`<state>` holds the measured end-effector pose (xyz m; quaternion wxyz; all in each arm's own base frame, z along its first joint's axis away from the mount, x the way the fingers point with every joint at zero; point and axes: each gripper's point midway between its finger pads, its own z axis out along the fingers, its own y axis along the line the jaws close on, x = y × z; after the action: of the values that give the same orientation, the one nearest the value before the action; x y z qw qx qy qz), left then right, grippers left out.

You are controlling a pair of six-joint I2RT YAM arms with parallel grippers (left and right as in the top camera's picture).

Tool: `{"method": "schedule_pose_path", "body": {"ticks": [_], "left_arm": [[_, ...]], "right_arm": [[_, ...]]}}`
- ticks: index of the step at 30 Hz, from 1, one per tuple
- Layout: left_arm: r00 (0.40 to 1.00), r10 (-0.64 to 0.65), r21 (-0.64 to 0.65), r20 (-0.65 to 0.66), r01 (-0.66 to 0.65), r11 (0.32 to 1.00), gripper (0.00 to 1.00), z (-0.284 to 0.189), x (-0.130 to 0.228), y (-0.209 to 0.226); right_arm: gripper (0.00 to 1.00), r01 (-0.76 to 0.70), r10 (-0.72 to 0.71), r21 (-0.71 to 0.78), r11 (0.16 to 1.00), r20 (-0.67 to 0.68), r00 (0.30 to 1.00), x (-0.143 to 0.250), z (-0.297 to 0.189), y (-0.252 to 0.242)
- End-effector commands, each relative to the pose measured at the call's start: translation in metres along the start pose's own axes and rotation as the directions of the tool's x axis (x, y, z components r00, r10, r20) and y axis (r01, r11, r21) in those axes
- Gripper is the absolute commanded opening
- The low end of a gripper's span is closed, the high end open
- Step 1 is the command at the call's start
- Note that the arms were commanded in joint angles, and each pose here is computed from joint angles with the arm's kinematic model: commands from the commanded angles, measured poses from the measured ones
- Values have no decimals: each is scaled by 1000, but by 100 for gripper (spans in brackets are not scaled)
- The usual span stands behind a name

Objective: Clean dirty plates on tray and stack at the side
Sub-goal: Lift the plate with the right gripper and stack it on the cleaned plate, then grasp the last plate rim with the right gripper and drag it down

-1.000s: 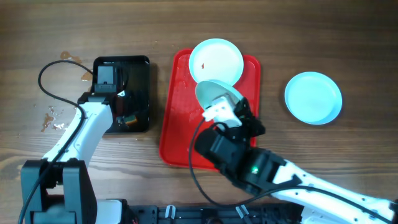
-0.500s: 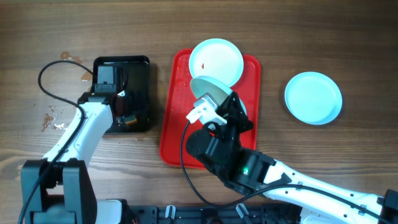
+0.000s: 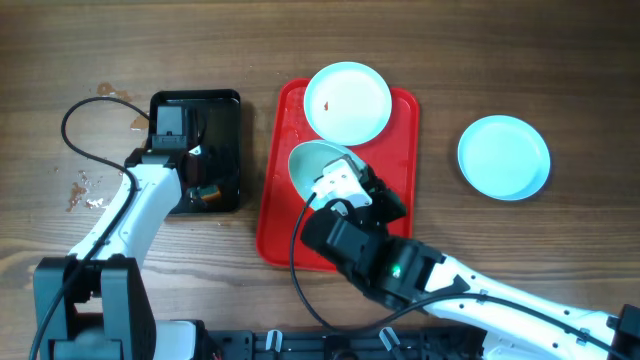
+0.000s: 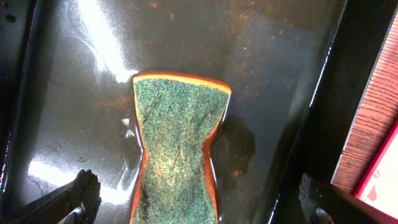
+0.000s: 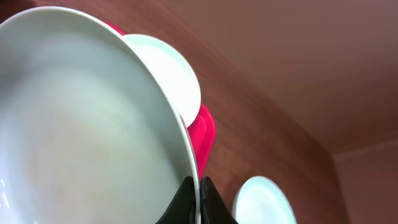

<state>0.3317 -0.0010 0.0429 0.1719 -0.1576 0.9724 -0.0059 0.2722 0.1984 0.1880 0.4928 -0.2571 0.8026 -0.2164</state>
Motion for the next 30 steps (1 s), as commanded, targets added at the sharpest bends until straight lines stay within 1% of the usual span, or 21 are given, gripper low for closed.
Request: {"method": "schedule_pose_path", "body": {"ticks": [1,3,4,6,8,9,12,13,14,17,18,19,20,21,23,24,25,26,28,29,30], "left_arm": [[1000,2,10,1,-2,1000,100,0,-1,-1],[1000,2,10,1,-2,1000,100,0,-1,-1],[1000,2,10,1,-2,1000,100,0,-1,-1],[1000,2,10,1,-2,1000,100,0,-1,-1],[1000,2,10,1,-2,1000,100,0,-1,-1],[1000,2,10,1,-2,1000,100,0,-1,-1],[1000,2,10,1,-2,1000,100,0,-1,-1],[1000,2,10,1,-2,1000,100,0,-1,-1],[1000,2,10,1,-2,1000,100,0,-1,-1],[1000,2,10,1,-2,1000,100,0,-1,-1],[1000,2,10,1,-2,1000,100,0,-1,-1],[1000,2,10,1,-2,1000,100,0,-1,-1],[1000,2,10,1,-2,1000,100,0,-1,-1],[1000,2,10,1,-2,1000,100,0,-1,-1],[1000,2,10,1,-2,1000,100,0,-1,-1],[1000,2,10,1,-2,1000,100,0,-1,-1],[1000,2,10,1,-2,1000,100,0,-1,-1],[1000,2,10,1,-2,1000,100,0,-1,-1],[1000,2,10,1,-2,1000,100,0,-1,-1],[1000,2,10,1,-2,1000,100,0,-1,-1],[1000,2,10,1,-2,1000,100,0,-1,-1]], "right_arm": [[4,-163,156,-58,985,-116,981,18,26,-9],[4,-324,299,-78,943,-228,926,39,41,-25],[4,-467,418,-107,878,-302,857,51,44,-39],[5,-619,546,-132,774,-355,759,59,45,-64],[4,-753,670,-103,650,-391,631,74,47,-97],[4,-814,732,-41,580,-411,543,91,51,-117],[4,-896,845,157,415,-431,316,149,66,-161],[4,-910,880,246,334,-428,208,178,73,-176],[4,-907,897,317,277,-424,126,203,79,-185],[4,-866,911,461,192,-412,-17,262,94,-197],[5,-857,904,479,188,-425,-39,273,100,-193],[8,-853,897,487,190,-439,-50,278,103,-189],[17,-849,895,491,193,-442,-52,280,104,-188],[31,-850,899,490,192,-434,-47,280,105,-190],[43,-880,907,441,176,-421,-30,266,107,-194],[49,-936,901,306,171,-433,23,239,111,-196],[66,-974,880,70,215,-447,162,197,112,-196],[75,-959,856,-145,244,-432,284,158,105,-193],[85,-881,820,-388,272,-385,423,97,83,-179],[85,-851,793,-429,301,-383,474,82,77,-165],[85,-790,708,-481,381,-398,584,65,72,-128]]}}
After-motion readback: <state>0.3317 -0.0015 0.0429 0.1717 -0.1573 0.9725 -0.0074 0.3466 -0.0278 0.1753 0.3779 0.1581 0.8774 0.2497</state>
